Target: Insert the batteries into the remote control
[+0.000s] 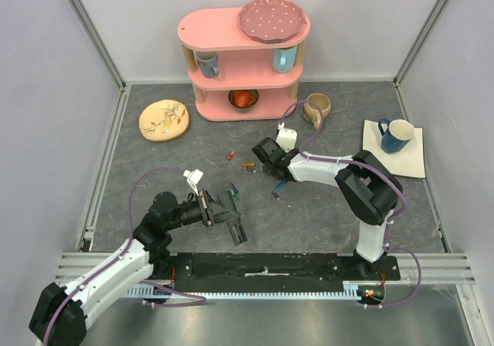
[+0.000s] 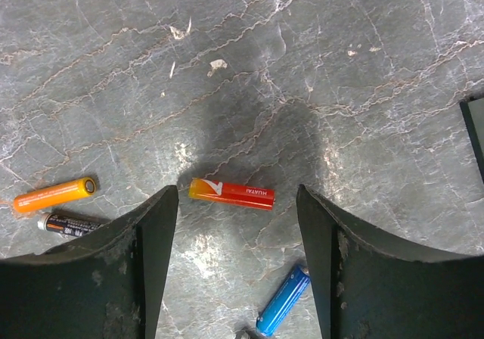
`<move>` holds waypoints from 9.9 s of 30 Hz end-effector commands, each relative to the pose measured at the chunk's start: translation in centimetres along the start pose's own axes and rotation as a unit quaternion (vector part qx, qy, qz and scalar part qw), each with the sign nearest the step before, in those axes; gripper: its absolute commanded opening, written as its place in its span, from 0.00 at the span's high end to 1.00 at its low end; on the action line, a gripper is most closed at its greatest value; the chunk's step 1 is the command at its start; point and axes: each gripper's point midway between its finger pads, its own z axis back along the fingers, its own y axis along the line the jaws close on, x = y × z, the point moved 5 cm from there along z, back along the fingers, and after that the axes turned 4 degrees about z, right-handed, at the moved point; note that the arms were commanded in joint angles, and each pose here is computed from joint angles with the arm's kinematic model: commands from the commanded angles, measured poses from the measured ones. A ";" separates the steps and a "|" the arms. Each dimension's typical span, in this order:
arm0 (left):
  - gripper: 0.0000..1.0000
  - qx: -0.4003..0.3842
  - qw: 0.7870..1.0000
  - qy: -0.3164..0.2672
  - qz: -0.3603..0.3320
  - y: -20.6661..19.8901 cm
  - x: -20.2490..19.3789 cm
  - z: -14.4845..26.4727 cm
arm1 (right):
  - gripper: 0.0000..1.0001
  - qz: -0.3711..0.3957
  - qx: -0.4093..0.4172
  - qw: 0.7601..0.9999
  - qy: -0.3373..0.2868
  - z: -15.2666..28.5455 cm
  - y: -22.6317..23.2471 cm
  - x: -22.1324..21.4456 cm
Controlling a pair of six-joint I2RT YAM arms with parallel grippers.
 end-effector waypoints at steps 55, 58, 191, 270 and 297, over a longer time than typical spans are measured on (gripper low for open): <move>0.98 -0.012 0.999 -0.012 -0.031 -0.3 0.3 0.1 | 1.00 0.617 0.283 0.734 -0.023 2.6 0.7 1.2; 0.98 -0.013 0.999 -0.014 -0.034 -0.4 0.3 0.2 | 1.00 0.607 0.297 0.737 -0.018 2.0 0.9 0.8; 0.98 -0.078 0.992 -0.099 0.005 -2.5 3.8 -1.8 | 1.00 0.170 0.351 0.909 -0.147 23.1 0.3 0.9; 0.98 -0.163 0.977 -0.138 0.009 -7.0 6.2 -2.0 | 0.83 0.232 0.344 0.902 -0.116 24.2 4.0 -8.9; 0.98 -0.140 0.982 -0.128 0.016 -5.8 5.8 -2.2 | 0.48 0.199 0.329 0.911 -0.146 25.9 3.4 -6.0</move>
